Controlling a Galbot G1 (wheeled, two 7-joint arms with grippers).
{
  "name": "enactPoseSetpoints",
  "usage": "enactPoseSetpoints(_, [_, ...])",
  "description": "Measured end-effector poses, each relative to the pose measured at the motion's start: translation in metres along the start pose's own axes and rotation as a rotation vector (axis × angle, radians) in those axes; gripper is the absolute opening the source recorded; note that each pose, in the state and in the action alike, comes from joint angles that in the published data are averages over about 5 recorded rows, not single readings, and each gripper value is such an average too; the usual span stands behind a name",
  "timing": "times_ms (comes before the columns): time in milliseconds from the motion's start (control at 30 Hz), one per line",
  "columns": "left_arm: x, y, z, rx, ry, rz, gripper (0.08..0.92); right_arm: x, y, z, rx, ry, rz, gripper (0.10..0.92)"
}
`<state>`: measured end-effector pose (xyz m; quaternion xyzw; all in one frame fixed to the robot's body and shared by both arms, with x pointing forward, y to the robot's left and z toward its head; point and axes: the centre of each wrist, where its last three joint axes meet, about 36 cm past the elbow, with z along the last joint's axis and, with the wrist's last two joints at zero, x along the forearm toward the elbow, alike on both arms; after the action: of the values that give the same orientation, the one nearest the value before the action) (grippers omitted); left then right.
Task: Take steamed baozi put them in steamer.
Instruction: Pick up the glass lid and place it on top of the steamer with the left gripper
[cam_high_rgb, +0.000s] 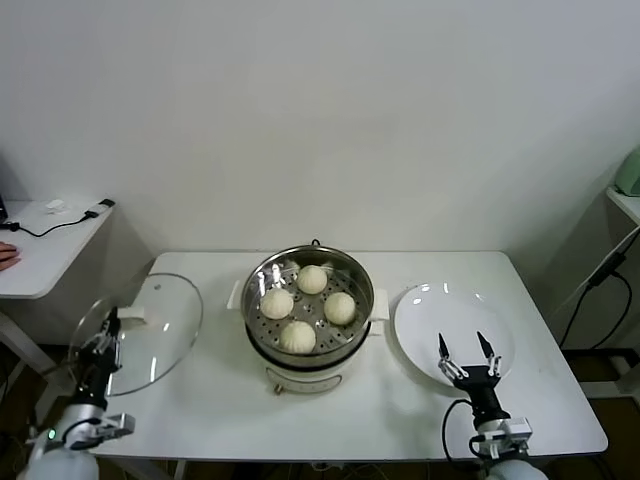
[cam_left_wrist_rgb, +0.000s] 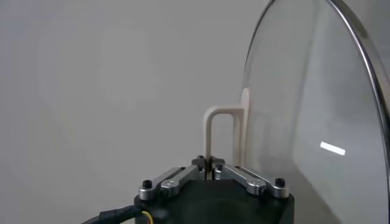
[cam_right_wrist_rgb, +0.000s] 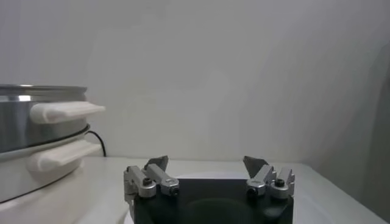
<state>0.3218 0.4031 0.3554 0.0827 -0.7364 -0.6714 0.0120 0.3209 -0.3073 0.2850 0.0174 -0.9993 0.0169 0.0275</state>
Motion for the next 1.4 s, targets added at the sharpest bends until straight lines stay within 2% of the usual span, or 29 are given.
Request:
enactPoseSetpoints(233, [-0.016,0.058,-0.044,0.024,-0.02,0.001,0.132,0.002,-0.002,0.001,0.032,0.009,-0.007,0.823])
enactPoseSetpoints(433, [-0.021,0.076,-0.108,0.023,-0.05,0.031,0.132,0.003,-0.003,0.003,0.042,0.0,-0.009,0.823])
enactPoseSetpoints(733, [-0.018,0.083,-0.207,0.061,-0.073,0.084,0.132,0.011,-0.011,0.011,0.059,0.003,-0.004,0.823])
enactPoseSetpoints(967, [-0.015,0.083,-0.269,0.09,-0.089,0.092,0.132,0.016,-0.013,0.019,0.053,0.0,0.018,0.823])
enactPoseSetpoints(1200, [-0.013,0.076,-0.316,0.091,-0.112,0.088,0.132,0.021,-0.014,0.024,0.042,-0.008,0.043,0.823])
enactPoseSetpoints(1400, [-0.015,0.064,-0.337,0.059,-0.115,0.089,0.132,0.023,-0.016,0.028,0.033,-0.026,0.077,0.823])
